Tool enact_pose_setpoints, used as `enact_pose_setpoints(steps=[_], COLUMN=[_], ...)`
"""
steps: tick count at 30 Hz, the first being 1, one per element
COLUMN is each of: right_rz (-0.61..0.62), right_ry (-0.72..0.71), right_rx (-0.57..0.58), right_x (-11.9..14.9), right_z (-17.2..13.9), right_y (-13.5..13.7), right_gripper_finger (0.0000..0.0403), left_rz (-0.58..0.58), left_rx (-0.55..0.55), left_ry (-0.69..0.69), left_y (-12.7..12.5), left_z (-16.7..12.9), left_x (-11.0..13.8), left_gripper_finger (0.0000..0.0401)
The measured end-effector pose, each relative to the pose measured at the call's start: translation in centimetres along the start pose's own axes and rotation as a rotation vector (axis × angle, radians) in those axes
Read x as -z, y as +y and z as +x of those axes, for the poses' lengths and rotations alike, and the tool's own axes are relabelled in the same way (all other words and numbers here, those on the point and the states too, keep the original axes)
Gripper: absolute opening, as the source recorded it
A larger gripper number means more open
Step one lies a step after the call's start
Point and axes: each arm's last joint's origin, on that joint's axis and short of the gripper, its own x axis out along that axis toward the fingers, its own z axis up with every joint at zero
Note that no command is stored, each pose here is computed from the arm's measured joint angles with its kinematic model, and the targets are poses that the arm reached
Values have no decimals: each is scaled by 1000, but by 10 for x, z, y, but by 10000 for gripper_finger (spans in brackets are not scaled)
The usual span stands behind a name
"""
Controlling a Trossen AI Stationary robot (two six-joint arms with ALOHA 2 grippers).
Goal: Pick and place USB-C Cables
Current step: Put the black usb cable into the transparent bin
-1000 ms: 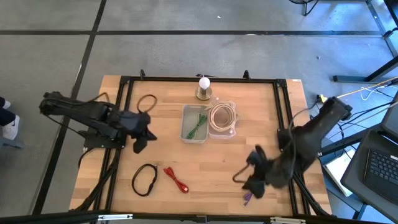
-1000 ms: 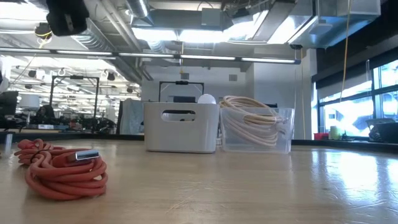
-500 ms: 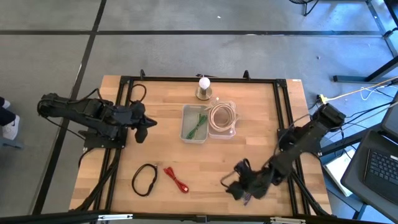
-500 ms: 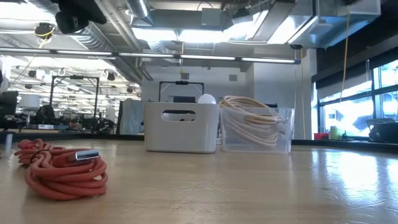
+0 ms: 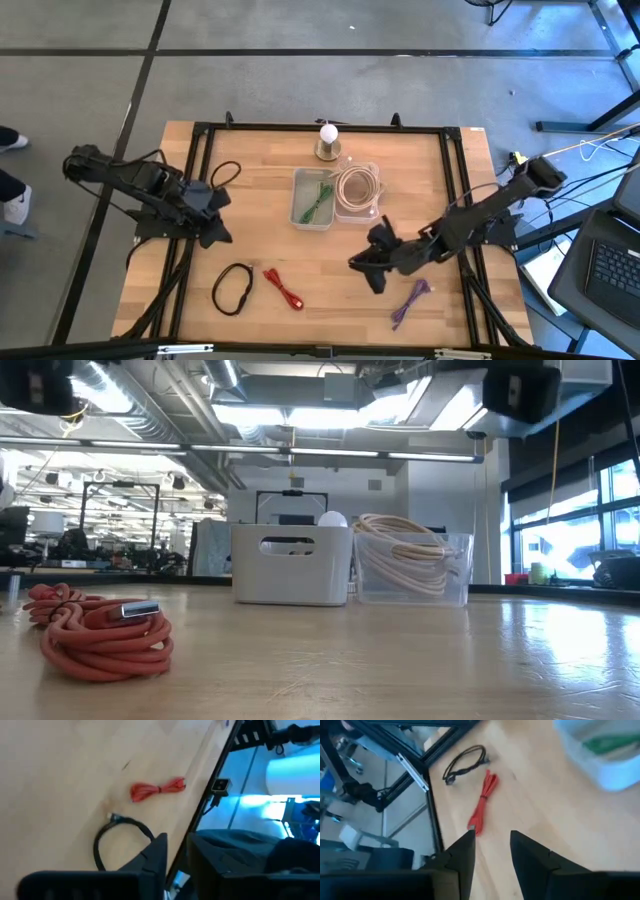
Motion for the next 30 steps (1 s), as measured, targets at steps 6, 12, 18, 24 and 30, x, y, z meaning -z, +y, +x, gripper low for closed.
enact_pose_setpoints(steps=[6,12,18,24,30], right_rz=[-64,-118,-209,-247,-271], right_ry=[-44,-132,-218,-253,-241], right_rx=[-20,-41,-76,-106,-130], right_x=[-23,-41,-52,-57,-57], right_z=[-38,-76,-103,-118,-121], right_y=[-5,-11,-14,-16,-16], right_gripper_finger=[117,117,116,116,116], left_rz=[-97,-194,-201,-226,-239], left_rx=[-79,-176,-88,-173,-209], left_ry=[106,201,209,244,271], left_y=[-3,-3,-21,-21,-19], left_z=[23,61,103,139,167], left_x=[17,36,44,52,56], left_gripper_finger=[128,155,159,159,160])
